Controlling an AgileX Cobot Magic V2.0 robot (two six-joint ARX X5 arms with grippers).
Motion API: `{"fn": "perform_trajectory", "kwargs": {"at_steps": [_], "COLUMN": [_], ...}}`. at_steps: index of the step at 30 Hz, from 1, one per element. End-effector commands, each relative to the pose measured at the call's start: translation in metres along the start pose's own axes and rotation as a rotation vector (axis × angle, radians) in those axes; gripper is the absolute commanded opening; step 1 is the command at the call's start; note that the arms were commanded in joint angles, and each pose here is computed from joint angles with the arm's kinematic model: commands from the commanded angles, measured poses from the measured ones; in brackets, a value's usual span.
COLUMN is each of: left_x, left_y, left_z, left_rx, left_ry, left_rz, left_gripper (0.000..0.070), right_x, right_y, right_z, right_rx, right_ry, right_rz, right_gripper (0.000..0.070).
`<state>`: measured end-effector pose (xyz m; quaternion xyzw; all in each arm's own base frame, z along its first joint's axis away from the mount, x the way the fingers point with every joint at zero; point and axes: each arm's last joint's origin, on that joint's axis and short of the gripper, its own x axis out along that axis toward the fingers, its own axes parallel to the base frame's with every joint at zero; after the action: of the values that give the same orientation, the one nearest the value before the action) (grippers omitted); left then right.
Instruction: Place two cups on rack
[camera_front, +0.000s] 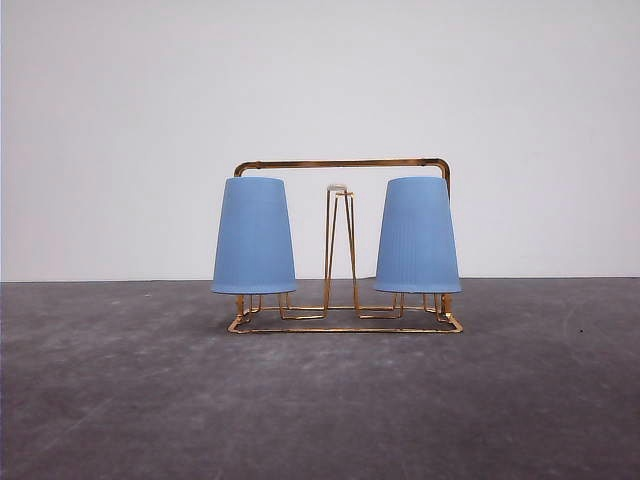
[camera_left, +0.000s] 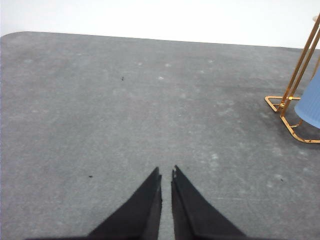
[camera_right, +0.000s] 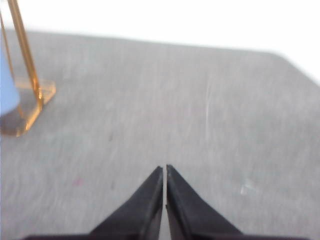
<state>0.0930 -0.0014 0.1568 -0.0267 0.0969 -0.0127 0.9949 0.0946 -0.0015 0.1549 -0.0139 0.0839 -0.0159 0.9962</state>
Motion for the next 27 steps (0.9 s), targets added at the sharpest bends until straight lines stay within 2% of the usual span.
{"fn": "perform_trajectory", "kwargs": {"at_steps": [1, 27], "left_x": [0.0011, 0.0011], "left_y": [0.0005, 0.0004], "left_z": [-0.0049, -0.0049], "left_rx": [0.006, 0.006], "left_ry": [0.026, 0.026], "left_rz": [0.006, 0.006], "left_gripper": [0.0015, 0.0015], "right_x": [0.0018, 0.0019], "right_y": [0.0002, 0.0001], "right_z": [-0.0037, -0.0023], "right_rx": [-0.001, 0.0], "right_ry": [-0.001, -0.019], "right_rz": [0.0, -0.001], "right_gripper": [0.0007, 0.0007]}}
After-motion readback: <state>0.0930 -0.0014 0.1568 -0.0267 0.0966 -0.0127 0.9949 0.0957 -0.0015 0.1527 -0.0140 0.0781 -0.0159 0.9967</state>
